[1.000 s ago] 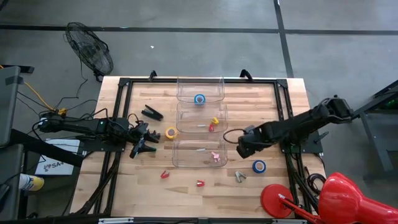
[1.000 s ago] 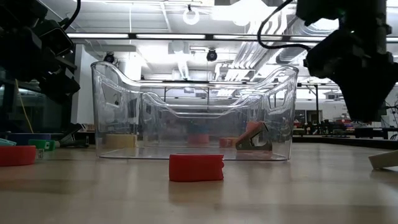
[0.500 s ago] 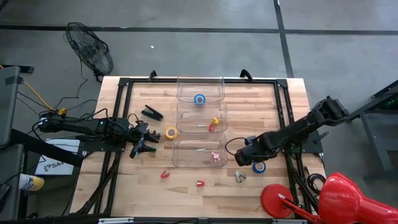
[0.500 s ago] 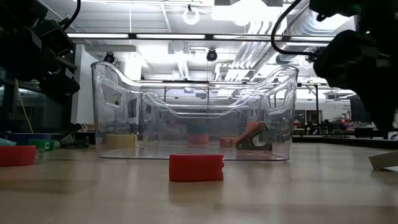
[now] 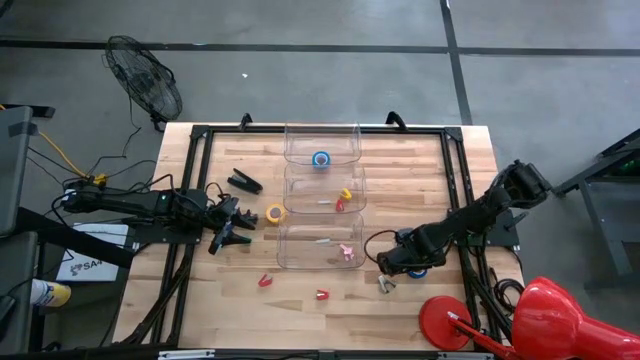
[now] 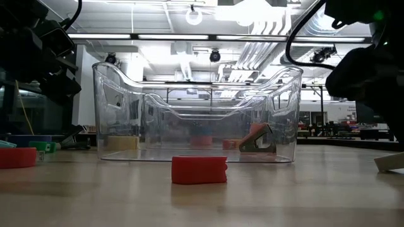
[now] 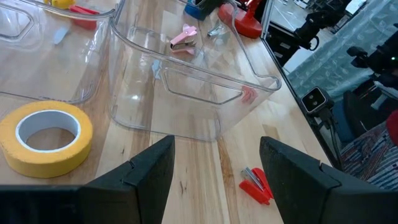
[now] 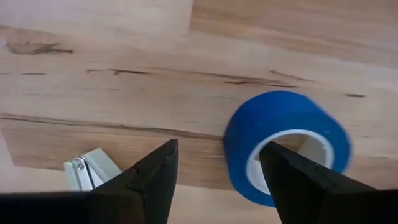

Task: Pick and place Stapler, Stapler remover, tape
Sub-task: Put the bottom dark blue tape into the top transparent bin

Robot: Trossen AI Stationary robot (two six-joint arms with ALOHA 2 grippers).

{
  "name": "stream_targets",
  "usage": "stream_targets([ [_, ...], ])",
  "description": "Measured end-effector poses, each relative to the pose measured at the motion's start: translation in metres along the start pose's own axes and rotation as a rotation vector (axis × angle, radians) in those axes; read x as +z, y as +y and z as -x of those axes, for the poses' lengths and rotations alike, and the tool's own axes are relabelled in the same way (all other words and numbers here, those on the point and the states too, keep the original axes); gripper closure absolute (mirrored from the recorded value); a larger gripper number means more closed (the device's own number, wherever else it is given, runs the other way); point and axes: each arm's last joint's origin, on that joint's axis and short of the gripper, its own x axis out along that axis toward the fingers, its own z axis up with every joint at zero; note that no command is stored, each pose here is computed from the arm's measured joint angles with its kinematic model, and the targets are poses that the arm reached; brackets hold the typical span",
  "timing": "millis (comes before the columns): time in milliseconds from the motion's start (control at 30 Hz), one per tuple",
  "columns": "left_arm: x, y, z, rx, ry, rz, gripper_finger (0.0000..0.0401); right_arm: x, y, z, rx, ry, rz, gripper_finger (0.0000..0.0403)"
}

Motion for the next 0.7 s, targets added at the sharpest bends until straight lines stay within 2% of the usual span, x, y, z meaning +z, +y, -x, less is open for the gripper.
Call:
stream_targets([
  [200,0.000,0.000,0.000,0.000,0.000,0.000,0.0170,-0.001,0.007,-0.013,-0.001,0.027,0.016,0.0204],
  [367,0.000,0.000,0.000,0.000,0.000,0.000,0.0170,0.000,0.010,-0.016,-0.008,0.042,0.023,0.0233],
  [700,0.000,0.000,0.000,0.000,0.000,0.000,0.0170,0.011,0.018,-0.015,0.030,0.094,0.064,0.0342],
])
